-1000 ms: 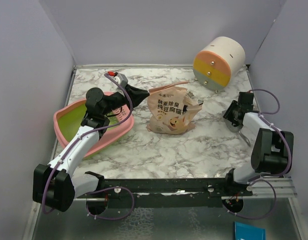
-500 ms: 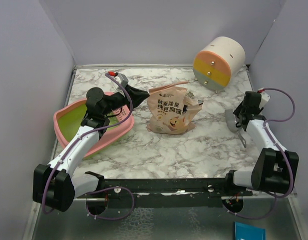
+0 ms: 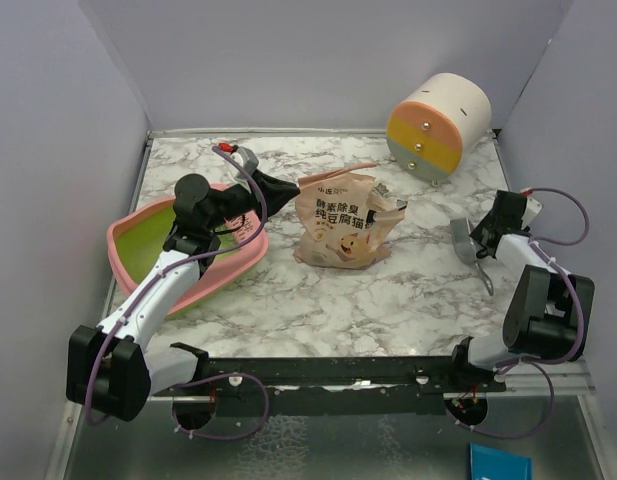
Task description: Fill the litter box with clean litter
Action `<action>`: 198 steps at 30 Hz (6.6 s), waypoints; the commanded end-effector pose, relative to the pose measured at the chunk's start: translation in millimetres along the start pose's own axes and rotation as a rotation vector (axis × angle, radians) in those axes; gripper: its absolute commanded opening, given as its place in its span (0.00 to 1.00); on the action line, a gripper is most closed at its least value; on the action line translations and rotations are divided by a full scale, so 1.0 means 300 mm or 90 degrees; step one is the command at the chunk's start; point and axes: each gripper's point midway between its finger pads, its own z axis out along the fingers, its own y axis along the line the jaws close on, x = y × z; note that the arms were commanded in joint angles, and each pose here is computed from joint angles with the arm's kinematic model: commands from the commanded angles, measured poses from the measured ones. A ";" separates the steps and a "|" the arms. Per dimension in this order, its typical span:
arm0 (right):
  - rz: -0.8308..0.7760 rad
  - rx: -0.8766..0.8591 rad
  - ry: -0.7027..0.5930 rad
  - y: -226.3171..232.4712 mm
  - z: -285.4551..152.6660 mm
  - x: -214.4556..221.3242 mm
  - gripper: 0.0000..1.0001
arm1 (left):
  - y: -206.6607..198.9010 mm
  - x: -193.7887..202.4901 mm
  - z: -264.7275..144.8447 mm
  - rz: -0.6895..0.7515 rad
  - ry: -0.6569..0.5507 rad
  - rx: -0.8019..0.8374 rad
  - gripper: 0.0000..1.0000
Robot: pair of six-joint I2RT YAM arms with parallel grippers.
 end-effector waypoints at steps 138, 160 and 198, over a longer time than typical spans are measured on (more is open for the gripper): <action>-0.315 -0.912 -0.238 0.822 -1.490 -0.295 0.61 | 0.009 -0.142 -0.056 -0.373 -0.054 -0.082 0.00; -0.225 -1.235 0.058 0.743 -1.394 -0.161 0.59 | 0.074 -0.150 -0.041 -0.508 -0.171 -0.107 0.00; -0.256 -1.177 0.058 0.822 -1.342 -0.082 0.48 | -0.015 -0.095 0.081 -0.505 -0.137 -0.080 0.00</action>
